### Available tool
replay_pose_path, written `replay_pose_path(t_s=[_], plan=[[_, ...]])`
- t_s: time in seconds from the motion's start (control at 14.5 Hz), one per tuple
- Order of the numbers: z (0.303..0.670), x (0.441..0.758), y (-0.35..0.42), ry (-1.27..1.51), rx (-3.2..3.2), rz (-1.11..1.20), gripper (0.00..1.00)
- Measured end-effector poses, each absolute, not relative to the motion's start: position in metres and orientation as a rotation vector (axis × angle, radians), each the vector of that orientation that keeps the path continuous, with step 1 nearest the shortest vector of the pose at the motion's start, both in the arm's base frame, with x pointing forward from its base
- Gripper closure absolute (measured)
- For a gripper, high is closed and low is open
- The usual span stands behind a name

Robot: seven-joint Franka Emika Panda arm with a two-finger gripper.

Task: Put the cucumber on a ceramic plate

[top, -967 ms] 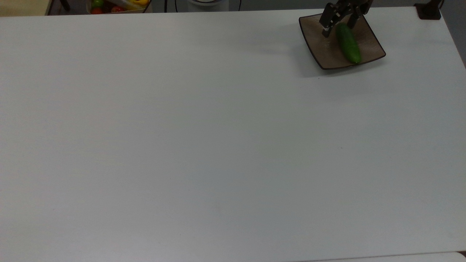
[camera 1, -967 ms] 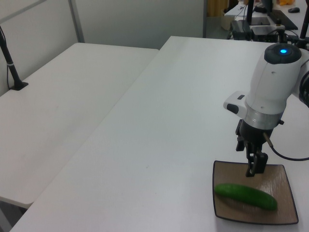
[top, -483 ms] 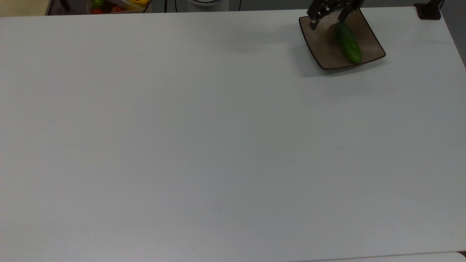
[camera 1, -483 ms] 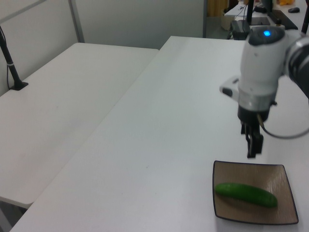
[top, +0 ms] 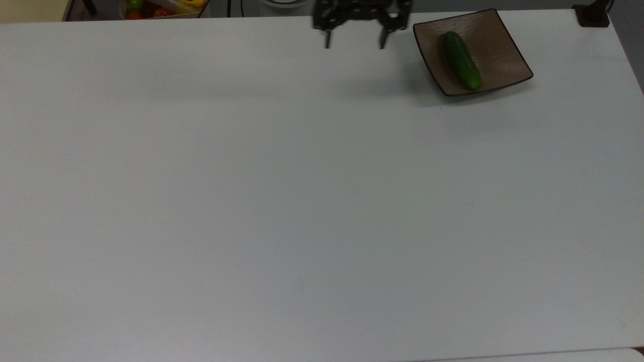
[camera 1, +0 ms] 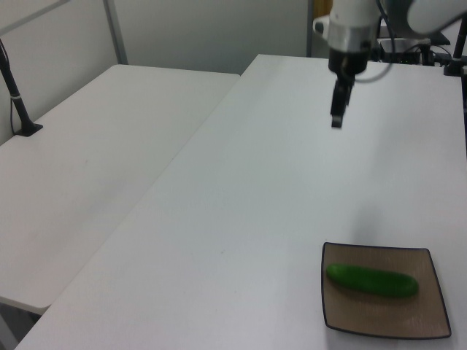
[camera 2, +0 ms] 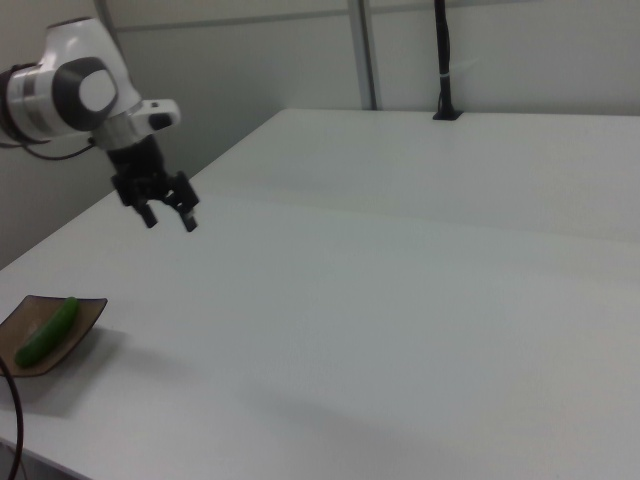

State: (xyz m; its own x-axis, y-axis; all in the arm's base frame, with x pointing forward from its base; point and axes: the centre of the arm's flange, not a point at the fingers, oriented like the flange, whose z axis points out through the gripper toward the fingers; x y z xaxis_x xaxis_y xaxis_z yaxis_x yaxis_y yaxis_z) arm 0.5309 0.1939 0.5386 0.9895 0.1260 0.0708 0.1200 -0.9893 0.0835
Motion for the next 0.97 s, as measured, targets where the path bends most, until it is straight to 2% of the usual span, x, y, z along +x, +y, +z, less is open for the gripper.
replay_pose_path(t_s=[0.21, 0.48, 0.97], plan=[[0.552, 0.557, 0.112, 0.086, 3.058, 0.140, 0.00], [0.551, 0.567, 0.031, -0.024, 3.094, 0.119, 0.00], [0.559, 0.569, 0.011, -0.062, 3.100, 0.138, 0.00]])
